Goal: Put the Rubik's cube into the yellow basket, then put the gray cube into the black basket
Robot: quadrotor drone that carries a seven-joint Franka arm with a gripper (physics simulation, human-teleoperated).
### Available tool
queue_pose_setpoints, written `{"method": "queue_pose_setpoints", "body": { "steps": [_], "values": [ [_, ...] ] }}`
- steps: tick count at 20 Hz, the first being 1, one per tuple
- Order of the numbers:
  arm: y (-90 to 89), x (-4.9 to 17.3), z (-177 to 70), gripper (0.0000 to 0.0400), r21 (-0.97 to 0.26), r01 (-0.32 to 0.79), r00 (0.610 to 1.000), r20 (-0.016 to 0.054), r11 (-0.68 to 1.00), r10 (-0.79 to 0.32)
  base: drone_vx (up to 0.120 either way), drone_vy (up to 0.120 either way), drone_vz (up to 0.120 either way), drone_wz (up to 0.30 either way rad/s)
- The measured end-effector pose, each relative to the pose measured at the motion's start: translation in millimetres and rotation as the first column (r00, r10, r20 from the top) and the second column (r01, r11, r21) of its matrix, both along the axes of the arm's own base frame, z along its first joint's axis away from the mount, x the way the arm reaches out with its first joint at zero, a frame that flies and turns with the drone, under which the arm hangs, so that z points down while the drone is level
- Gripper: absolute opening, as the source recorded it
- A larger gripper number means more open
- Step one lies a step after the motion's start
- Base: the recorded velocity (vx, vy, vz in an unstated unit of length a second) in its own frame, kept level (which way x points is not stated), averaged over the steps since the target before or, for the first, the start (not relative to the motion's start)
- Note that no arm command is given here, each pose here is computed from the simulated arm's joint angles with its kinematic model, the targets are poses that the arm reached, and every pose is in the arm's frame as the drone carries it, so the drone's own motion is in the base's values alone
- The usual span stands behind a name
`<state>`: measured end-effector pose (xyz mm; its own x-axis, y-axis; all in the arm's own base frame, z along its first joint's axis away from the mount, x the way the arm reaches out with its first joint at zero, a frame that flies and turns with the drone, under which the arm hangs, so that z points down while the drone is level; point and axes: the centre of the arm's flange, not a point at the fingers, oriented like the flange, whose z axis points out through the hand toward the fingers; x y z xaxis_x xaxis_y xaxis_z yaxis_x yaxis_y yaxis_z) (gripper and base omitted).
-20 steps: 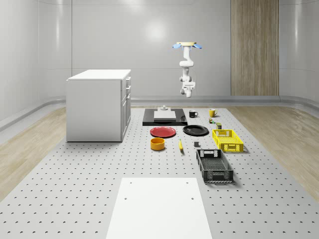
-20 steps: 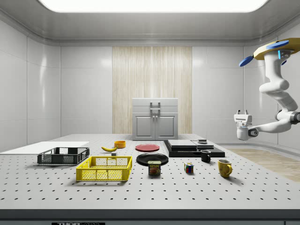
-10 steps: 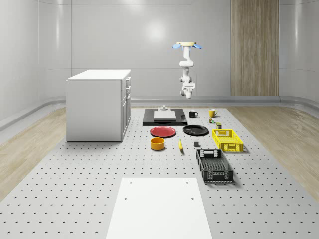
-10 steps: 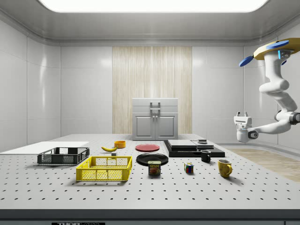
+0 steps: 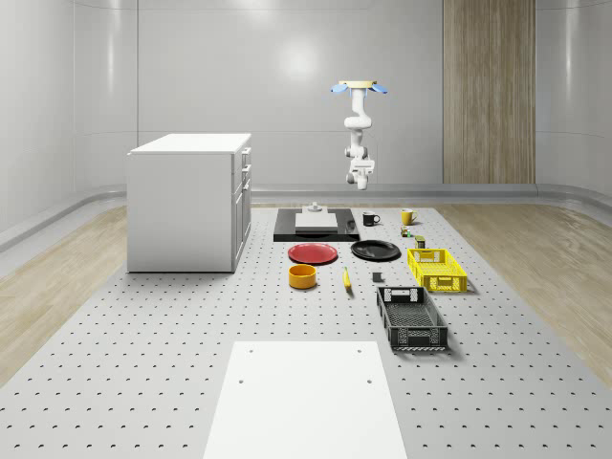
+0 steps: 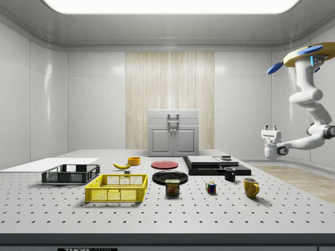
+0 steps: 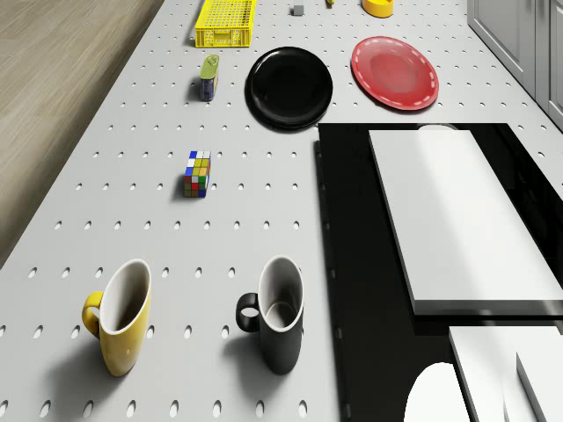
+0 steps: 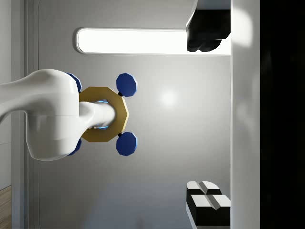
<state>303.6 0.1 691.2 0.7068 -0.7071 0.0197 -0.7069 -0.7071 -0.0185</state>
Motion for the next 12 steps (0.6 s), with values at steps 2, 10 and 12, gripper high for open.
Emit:
{"method": "queue_pose_setpoints", "body": {
  "steps": [2,10,12],
  "values": [
    [0.0,-0.1,0.1,0.0400,0.000,0.000,1.000,0.0015,1.000,0.000,0.000,0.000,0.000,0.000],
    [0.4,-0.7,0.2,0.0400,-0.004,0.000,1.000,0.0076,1.000,0.000,0.000,0.000,0.000,0.000],
    [0.5,-0.9,0.2,0.0400,-0.005,0.000,1.000,0.0091,1.000,0.000,0.000,0.000,0.000,0.000]
  ]
}}
